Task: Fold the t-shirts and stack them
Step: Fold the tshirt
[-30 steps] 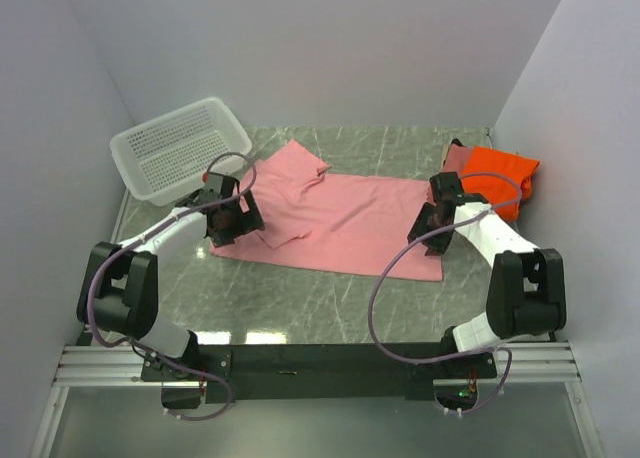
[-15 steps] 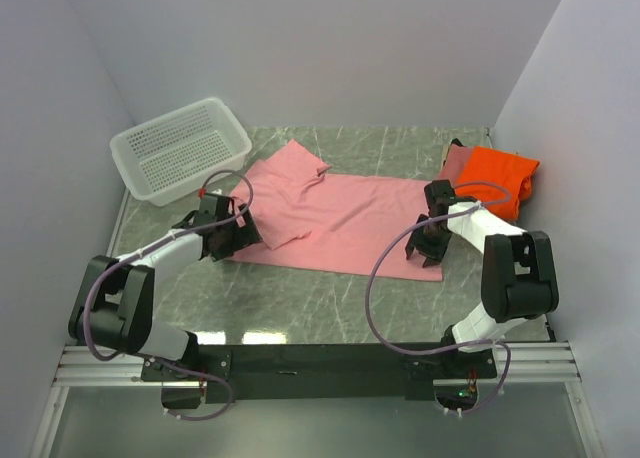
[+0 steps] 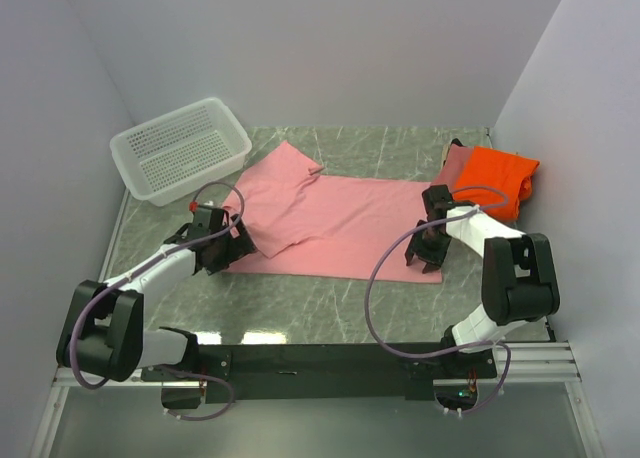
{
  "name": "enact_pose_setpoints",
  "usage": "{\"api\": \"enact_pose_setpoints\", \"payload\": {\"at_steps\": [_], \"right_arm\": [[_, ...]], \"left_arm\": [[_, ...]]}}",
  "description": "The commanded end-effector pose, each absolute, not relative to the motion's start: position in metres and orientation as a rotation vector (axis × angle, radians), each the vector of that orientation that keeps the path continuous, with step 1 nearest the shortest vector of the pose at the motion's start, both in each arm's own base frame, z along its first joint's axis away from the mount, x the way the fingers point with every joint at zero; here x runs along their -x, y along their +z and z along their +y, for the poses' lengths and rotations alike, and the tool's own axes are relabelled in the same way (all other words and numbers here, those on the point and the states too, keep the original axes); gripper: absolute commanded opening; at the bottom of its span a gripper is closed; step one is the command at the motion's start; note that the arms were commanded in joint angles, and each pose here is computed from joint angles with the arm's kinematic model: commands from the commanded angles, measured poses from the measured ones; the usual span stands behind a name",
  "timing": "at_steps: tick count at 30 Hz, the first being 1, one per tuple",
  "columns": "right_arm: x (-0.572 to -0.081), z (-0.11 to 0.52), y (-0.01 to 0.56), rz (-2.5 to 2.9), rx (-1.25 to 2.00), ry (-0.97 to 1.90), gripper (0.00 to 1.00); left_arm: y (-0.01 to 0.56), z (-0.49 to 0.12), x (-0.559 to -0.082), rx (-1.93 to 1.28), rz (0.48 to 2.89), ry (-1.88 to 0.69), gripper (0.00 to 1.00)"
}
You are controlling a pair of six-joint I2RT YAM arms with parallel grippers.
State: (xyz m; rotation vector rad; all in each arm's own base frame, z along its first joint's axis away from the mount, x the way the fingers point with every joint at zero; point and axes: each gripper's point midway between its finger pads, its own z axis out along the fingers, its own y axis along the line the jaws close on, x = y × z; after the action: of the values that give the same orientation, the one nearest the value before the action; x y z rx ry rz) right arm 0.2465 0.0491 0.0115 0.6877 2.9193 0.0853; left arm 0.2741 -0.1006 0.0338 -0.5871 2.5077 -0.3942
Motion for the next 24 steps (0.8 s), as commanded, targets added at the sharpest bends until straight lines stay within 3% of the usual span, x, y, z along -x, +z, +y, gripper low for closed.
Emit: {"api": "enact_pose_setpoints", "payload": {"at_steps": [1, 12, 20, 24], "right_arm": [[-0.207, 0.041, -0.002, 3.032, -0.682, -0.022, 0.54], [-0.181, 0.055, 0.008, 3.088, -0.68, 0.035, 0.54], [-0.183, 0.064, 0.022, 3.047, -0.657, 0.09, 0.54], [-0.195, 0.067, 0.032, 3.007, -0.647, 0.103, 0.54]], "left_arm": [[0.011, -0.081, -0.237, 0.691, 2.629, -0.248, 0.99], [0.017, -0.068, -0.236, 0.761, 2.609, -0.143, 0.99], [0.089, -0.078, -0.267, 0.684, 2.431, -0.241, 0.99], [0.096, -0.1, -0.268, 0.629, 2.435, -0.268, 0.98]]}}
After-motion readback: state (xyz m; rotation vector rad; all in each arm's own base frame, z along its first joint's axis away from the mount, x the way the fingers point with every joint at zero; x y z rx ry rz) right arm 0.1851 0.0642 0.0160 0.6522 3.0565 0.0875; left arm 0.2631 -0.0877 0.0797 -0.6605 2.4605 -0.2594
